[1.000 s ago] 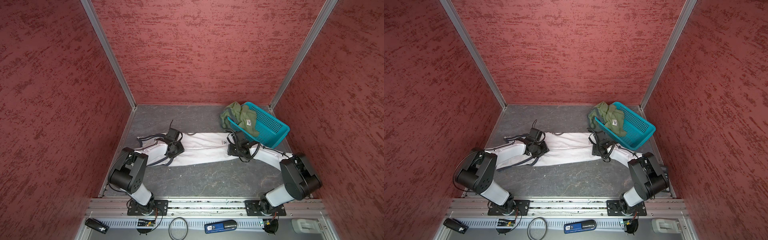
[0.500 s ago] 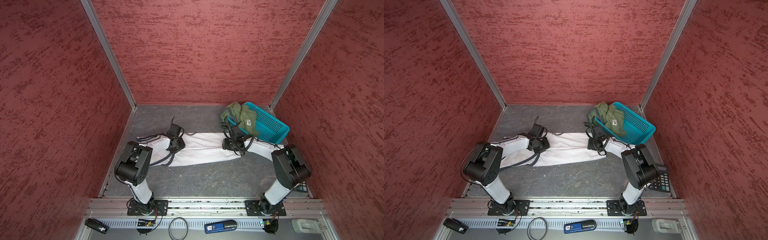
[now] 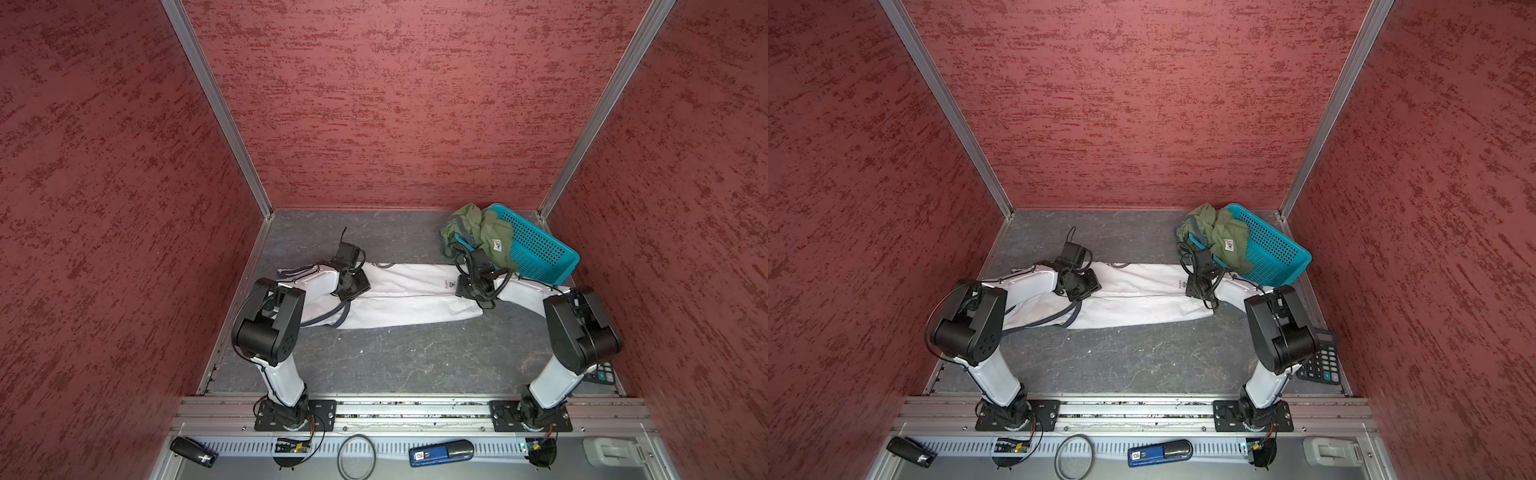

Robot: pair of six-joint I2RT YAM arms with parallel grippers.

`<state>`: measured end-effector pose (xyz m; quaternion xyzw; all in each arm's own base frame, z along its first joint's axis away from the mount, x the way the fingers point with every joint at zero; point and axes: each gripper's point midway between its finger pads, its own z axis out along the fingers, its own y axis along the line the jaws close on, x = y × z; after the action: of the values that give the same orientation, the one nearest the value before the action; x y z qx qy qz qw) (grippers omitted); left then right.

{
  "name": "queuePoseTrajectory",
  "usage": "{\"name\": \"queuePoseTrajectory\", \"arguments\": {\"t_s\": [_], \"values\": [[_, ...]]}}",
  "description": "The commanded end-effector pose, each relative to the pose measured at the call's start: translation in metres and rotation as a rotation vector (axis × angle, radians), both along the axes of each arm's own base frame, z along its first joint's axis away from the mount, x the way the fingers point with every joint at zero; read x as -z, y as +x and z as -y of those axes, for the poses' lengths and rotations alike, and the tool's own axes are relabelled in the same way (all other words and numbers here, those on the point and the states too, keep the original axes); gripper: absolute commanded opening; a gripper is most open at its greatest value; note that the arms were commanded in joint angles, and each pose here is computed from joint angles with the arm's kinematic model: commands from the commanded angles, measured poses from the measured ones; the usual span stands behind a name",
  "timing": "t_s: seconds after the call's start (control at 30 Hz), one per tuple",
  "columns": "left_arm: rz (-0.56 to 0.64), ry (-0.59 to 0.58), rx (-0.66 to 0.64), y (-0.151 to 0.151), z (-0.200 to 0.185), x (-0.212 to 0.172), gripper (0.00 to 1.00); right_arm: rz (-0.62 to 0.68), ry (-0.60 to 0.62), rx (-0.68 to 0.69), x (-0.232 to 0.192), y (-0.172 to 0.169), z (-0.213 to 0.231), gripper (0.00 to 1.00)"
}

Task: Fold and stack the tank tops

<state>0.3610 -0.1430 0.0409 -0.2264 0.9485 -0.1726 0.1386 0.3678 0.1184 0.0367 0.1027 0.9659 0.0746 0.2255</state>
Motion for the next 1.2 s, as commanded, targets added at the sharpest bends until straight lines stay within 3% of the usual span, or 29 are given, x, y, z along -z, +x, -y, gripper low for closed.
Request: {"name": "queuePoseTrajectory", "arguments": {"t_s": [0.0, 0.17, 0.4, 0.53, 0.7, 0.87, 1.17], "values": [[0.073, 0.015, 0.004, -0.007, -0.013, -0.049, 0.53, 0.086, 0.009, -0.024, -0.039, 0.000, 0.000, 0.54], [0.065, -0.020, -0.175, -0.056, -0.065, -0.058, 0.59, 0.130, 0.075, -0.093, -0.063, -0.018, -0.015, 0.58], [0.038, -0.015, -0.556, -0.128, -0.155, -0.037, 0.64, 0.154, 0.153, -0.138, -0.068, -0.042, -0.025, 0.60], [0.010, -0.045, -0.756, -0.151, -0.182, -0.015, 0.65, 0.147, 0.147, -0.148, -0.065, -0.044, -0.025, 0.61], [0.009, -0.064, -0.923, -0.155, -0.205, 0.008, 0.64, 0.157, 0.146, -0.155, -0.068, -0.045, -0.025, 0.62], [-0.019, -0.023, -0.963, -0.140, -0.229, 0.018, 0.60, 0.157, 0.142, -0.163, -0.070, -0.046, -0.024, 0.63], [0.005, -0.012, -0.947, -0.106, -0.247, 0.006, 0.25, 0.131, 0.141, -0.150, -0.065, -0.046, -0.024, 0.63]]}}
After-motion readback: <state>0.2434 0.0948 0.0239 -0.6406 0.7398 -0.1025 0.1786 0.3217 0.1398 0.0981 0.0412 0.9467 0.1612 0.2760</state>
